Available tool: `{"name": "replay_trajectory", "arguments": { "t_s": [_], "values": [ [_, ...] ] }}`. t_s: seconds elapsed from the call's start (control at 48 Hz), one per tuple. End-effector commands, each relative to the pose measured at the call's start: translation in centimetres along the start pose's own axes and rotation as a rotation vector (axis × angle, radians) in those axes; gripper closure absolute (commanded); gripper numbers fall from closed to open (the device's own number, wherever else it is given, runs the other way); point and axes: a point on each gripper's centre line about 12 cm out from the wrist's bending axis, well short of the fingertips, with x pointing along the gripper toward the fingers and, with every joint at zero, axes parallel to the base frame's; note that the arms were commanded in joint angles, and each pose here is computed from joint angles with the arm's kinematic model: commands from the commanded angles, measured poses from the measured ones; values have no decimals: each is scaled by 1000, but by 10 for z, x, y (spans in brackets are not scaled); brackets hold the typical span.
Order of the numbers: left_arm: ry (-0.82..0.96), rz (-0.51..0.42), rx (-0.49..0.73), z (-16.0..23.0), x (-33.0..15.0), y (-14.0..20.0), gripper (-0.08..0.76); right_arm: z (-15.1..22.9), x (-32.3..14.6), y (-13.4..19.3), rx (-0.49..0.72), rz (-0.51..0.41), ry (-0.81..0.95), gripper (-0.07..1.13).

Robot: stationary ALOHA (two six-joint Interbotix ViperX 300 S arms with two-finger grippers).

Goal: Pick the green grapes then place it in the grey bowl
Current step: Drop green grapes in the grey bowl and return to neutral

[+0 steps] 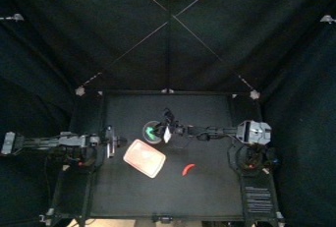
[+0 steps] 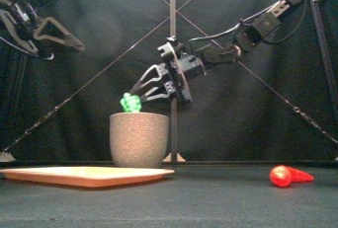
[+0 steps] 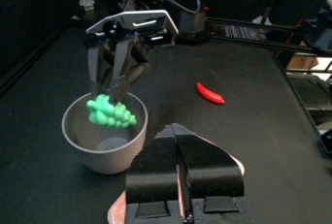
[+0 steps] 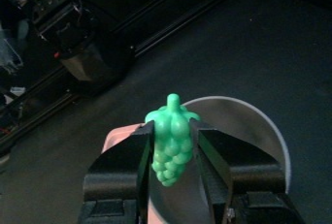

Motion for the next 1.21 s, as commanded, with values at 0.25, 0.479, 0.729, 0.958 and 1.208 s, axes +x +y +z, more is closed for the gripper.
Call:
{"name": "replay_trajectory", "arguments": {
  "t_s": [0.25, 0.479, 0.729, 0.958, 1.208],
  "values": [
    [-11, 1, -5, 2, 0, 0, 580, 16, -4, -5, -33, -54, 12, 234],
    [-9, 3, -8, 2, 0, 1, 580, 19, -8, -1, -59, -60, 24, 120],
    [-9, 1, -8, 2, 0, 0, 580, 45, -28, 29, -101, 1, -43, 120],
    [-9, 3, -1, 2, 0, 1, 580, 44, -60, 84, -377, 141, -42, 120],
    [-31, 1, 10, 6, 0, 0, 582, 11, -98, 97, -430, 197, 13, 120]
  ]
}}
